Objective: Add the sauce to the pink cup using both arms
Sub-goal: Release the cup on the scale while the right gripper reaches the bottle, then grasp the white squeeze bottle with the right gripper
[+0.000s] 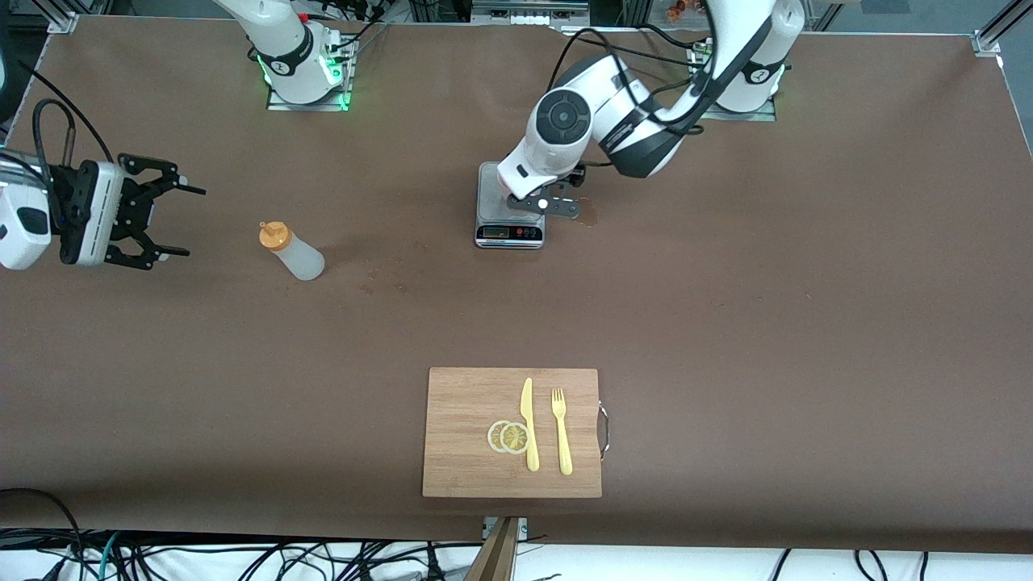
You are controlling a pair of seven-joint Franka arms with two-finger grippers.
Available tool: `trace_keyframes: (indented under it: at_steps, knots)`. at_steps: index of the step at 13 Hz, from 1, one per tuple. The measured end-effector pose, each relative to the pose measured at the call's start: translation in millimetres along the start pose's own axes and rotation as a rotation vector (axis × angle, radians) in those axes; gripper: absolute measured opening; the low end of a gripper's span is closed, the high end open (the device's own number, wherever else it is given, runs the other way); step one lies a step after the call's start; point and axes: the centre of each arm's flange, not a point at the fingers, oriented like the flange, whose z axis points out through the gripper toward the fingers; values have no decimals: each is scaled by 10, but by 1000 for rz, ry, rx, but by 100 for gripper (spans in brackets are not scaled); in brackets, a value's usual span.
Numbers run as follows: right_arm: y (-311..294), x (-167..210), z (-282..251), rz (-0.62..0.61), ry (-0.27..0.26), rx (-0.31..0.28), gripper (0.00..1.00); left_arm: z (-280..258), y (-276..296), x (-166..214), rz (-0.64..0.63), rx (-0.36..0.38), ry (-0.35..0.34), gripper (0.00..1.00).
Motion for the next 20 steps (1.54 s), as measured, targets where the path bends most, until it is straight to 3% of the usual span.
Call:
trace_keyframes:
  at_steps: [6, 8, 13, 18, 20]
  knots:
    - [296, -632, 462, -160, 130, 71, 100, -1671, -1266, 57, -228, -1, 228, 100]
    - [348, -819, 576, -213, 168, 81, 100, -2010, -1950, 167, -248, 6, 260, 100]
    - [648, -1388, 1204, -407, 297, 121, 100, -2640, -3446, 329, -161, 3, 314, 100]
    - [876, -1837, 2113, -564, 501, 185, 100, -2640, -3549, 253, -136, 24, 242, 100]
    - [914, -1946, 2376, -601, 557, 192, 100, -2650, -3560, 250, -124, 46, 242, 100]
